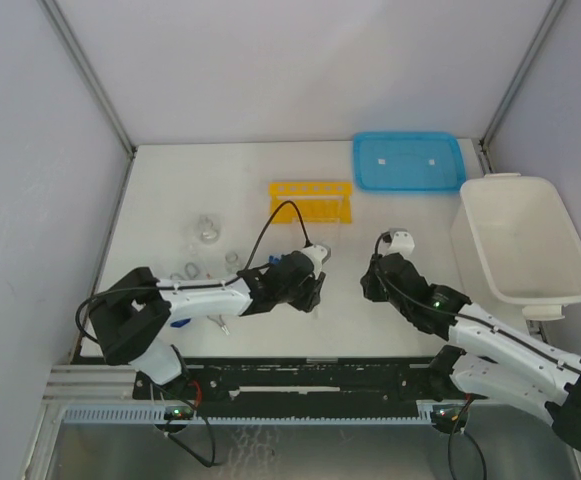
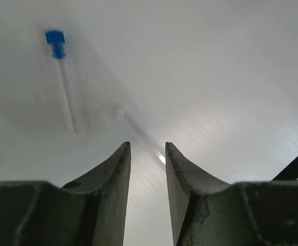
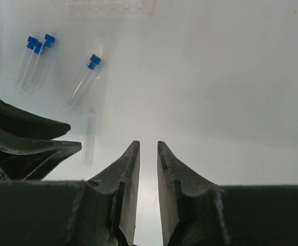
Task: Organize the chemistry lab equipment
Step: Pick up the test tube at the center of the board.
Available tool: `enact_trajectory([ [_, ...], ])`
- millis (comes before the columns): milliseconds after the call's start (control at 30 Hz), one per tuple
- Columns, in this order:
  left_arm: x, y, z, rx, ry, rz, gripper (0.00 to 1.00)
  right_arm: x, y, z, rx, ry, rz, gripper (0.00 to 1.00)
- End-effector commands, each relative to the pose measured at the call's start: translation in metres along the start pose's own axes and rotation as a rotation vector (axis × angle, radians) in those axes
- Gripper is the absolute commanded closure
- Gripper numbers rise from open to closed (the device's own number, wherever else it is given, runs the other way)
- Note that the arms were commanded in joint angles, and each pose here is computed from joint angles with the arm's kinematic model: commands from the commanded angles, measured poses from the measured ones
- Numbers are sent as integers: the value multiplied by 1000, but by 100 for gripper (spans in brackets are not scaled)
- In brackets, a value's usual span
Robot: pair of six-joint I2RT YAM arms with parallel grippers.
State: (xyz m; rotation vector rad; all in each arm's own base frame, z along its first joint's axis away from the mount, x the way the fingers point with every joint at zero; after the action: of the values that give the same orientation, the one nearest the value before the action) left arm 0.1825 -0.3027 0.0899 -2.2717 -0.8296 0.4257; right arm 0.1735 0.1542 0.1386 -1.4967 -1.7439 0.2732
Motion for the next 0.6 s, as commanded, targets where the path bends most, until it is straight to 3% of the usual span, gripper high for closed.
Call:
enact_trajectory([
  [0,-4,1,6,60,-127,-4,60,-4,-8,-15,-78,7,25,80],
  [233,-7,-2,6,65,-221,-12,60,-12,-14,-21,-121,24,34,80],
  [567,-21,14,8,115,-231,-5,60,-16,-12,-21,-127,30,42,80],
])
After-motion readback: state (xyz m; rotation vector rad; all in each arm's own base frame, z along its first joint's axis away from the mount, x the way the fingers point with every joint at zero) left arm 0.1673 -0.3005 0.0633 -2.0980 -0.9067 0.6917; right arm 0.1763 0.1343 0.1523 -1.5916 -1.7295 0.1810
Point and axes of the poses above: each gripper's point midway between its finger pads, its own y axis out along the fingers, its own x axis along the line the jaws close on, z = x × y, the point moved 5 cm from there along -y, back along the fingers, and after that the axes turned 12 degrees about y, right-handed, at the moved point
